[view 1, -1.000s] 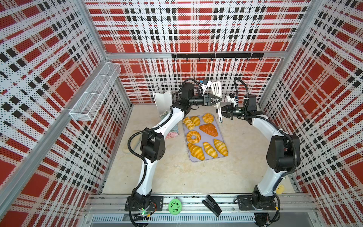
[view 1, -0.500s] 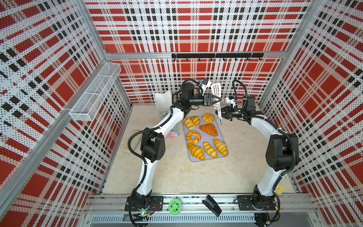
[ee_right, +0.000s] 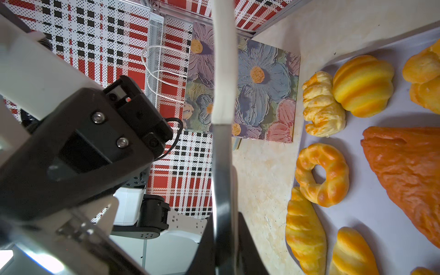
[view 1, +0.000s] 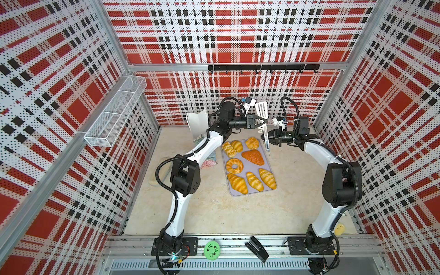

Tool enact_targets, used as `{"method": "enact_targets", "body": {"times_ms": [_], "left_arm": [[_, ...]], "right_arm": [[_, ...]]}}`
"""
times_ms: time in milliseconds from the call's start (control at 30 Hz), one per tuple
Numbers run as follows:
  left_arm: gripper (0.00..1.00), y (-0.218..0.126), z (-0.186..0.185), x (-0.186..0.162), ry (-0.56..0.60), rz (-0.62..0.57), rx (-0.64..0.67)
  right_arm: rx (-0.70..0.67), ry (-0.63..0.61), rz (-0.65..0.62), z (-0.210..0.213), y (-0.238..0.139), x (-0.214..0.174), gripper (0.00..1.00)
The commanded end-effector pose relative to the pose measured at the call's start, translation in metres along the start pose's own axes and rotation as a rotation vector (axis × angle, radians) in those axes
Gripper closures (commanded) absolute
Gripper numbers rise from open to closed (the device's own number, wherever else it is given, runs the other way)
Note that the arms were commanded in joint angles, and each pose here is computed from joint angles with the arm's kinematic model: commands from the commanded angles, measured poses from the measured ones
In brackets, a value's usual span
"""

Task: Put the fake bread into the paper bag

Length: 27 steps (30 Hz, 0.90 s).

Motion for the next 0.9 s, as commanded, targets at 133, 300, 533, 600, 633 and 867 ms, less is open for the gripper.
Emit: {"method": "enact_targets", "body": {"times_ms": [133, 300, 533, 600, 633, 867], "left_arm": [[0.88, -0.002, -0.012, 0.004, 0.016, -0.025, -0.056], [0.88, 0.002, -0.02, 0.005, 0.031, -0.034, -0.062], [0.89, 0.008, -0.027, 0.008, 0.05, -0.071, -0.049], [0.89, 0.01, -0.03, 0.01, 0.059, -0.08, -0.046], [0.89, 0.012, -0.031, 0.01, 0.063, -0.084, -0.044], [0.89, 0.019, -0.042, 0.012, 0.1, -0.125, -0.02]], "right_arm": [[-0.03, -0.12, -0.078, 0.022, -0.016, 0.015, 0.83], [-0.068, -0.143, -0.136, 0.026, -0.037, 0.017, 0.63], [-0.11, -0.191, -0.232, 0.034, -0.076, 0.012, 0.29], [-0.107, -0.202, -0.243, 0.038, -0.084, 0.007, 0.22], [-0.104, -0.214, -0.245, 0.041, -0.086, 0.005, 0.19], [-0.074, -0.248, -0.233, 0.05, -0.088, -0.019, 0.0]]}}
Point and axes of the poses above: each gripper's point midway between its finger pads, its own y axis out along the fingers, its own z axis along the line the jaws close on, x = y × z, the point moved 1 cm from there along -y, back along the fingers, and after that the axes turned 1 degree about -y, right-handed, at the moved point
